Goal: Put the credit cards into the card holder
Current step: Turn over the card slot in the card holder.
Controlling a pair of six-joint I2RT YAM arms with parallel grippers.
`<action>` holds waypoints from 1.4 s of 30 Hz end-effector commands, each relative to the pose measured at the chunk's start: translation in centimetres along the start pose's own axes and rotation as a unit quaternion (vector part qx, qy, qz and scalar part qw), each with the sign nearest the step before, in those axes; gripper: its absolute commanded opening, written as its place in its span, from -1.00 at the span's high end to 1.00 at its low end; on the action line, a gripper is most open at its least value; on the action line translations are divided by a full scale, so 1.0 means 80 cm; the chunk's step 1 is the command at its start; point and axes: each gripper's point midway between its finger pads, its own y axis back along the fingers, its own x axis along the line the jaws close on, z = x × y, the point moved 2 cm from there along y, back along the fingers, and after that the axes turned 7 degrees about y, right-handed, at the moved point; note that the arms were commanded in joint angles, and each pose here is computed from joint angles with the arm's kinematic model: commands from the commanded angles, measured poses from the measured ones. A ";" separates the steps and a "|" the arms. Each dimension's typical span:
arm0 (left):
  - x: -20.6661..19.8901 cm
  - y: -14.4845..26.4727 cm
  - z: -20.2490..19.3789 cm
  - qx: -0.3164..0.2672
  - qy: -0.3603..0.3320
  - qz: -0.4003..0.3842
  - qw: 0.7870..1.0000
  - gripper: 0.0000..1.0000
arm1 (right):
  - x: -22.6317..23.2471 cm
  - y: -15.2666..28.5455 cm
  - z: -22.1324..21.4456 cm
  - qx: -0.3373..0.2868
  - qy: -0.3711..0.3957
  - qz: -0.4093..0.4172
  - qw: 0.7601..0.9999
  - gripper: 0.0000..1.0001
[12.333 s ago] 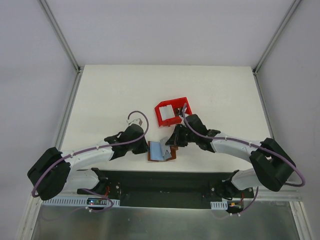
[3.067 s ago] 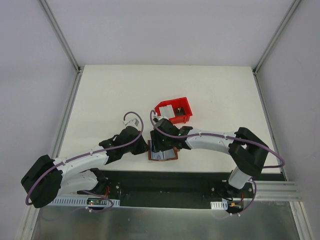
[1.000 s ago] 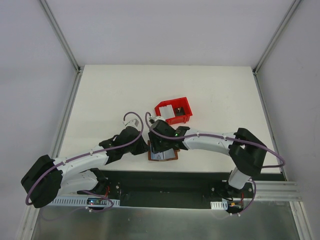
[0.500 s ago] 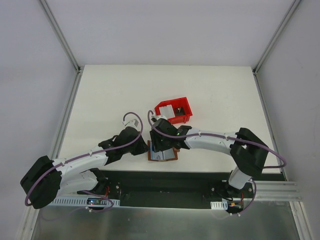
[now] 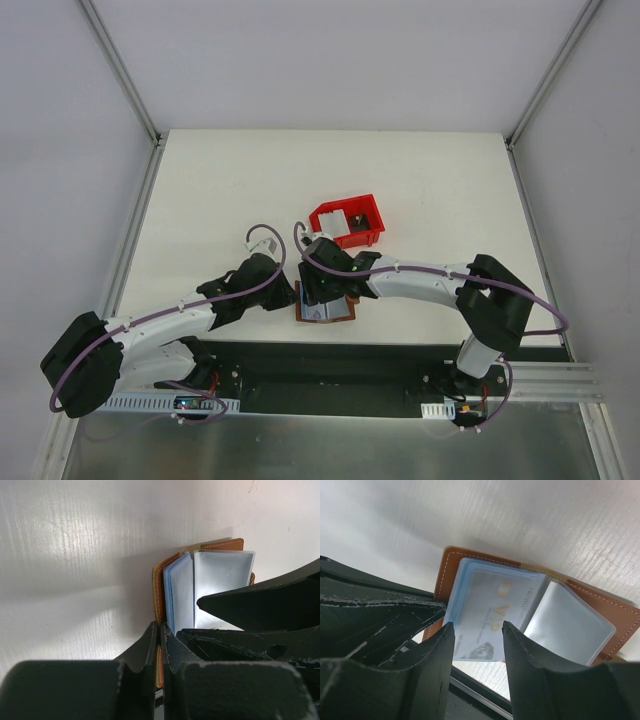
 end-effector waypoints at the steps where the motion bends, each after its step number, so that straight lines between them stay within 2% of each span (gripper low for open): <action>1: -0.004 0.003 0.007 -0.012 0.001 -0.007 1.000 1.00 | 0.008 0.002 0.012 -0.014 -0.011 0.011 1.000 0.08; 13: -0.005 0.003 0.008 -0.012 0.002 -0.008 1.000 1.00 | 0.001 -0.005 0.002 0.008 -0.006 -0.008 1.000 0.08; 18: -0.006 0.003 0.007 -0.011 0.001 -0.010 1.000 1.00 | 0.004 -0.003 0.005 0.005 0.001 -0.008 1.000 0.02; 29: -0.012 0.005 0.009 -0.011 0.000 -0.017 1.000 1.00 | -0.007 -0.005 -0.004 0.040 0.052 -0.094 0.993 0.02; 42: -0.009 0.006 0.008 -0.013 0.003 -0.015 1.000 1.00 | -0.022 0.016 0.006 0.026 0.062 -0.147 0.987 0.10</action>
